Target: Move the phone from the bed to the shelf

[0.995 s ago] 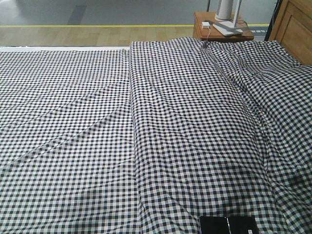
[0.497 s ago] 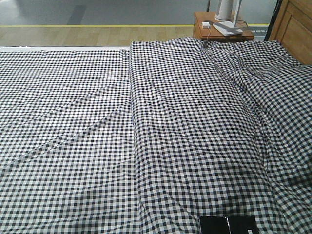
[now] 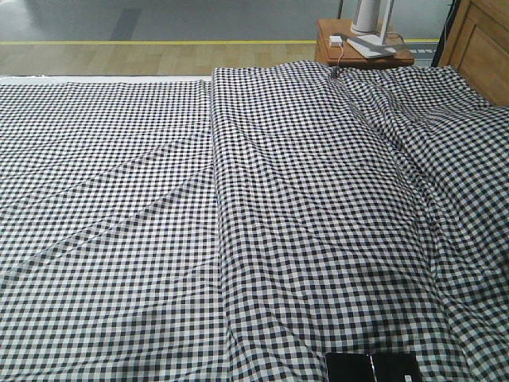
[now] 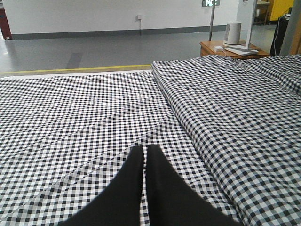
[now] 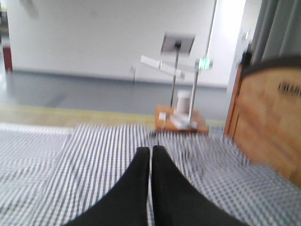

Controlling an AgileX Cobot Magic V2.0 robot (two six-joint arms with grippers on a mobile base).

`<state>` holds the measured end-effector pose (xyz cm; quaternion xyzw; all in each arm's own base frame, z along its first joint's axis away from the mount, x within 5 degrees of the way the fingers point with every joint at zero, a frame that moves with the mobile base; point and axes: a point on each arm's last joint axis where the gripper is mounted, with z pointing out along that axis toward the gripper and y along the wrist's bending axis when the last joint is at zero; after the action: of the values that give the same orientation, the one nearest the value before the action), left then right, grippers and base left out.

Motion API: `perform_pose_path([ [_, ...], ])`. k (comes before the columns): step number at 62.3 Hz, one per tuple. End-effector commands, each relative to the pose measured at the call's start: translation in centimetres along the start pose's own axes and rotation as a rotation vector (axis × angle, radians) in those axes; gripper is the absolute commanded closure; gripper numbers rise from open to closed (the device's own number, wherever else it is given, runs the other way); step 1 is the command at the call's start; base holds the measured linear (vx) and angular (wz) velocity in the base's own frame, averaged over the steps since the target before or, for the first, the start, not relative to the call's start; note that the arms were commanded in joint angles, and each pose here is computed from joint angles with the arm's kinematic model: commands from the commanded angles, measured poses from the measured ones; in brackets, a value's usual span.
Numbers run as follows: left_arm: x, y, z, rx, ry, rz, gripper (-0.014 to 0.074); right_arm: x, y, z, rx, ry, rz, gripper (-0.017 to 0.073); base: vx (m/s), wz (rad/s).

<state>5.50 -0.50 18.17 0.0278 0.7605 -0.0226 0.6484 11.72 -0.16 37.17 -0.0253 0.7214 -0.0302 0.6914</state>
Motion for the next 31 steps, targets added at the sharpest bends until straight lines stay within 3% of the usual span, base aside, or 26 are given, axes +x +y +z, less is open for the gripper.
perform_pose_path([
  [1,-0.6,0.1,0.0,-0.009,-0.074,-0.013,0.0593,-0.1,-0.1,1.7,0.003,0.049,-0.012,0.0543,0.00,0.00],
  [9,-0.6,0.1,0.0,-0.009,-0.074,-0.013,0.0593,1.2,0.0,3.4,-0.011,0.164,-0.009,0.0482,0.00,0.00],
  [15,-0.6,0.1,0.0,-0.009,-0.074,-0.013,0.0593,1.5,0.0,3.9,-0.014,0.191,-0.006,0.0374,0.00,0.00],
  [31,-0.6,0.1,0.0,-0.009,-0.074,-0.013,0.0593,1.5,0.0,3.9,-0.013,0.191,0.006,-0.0108,0.00,0.00],
])
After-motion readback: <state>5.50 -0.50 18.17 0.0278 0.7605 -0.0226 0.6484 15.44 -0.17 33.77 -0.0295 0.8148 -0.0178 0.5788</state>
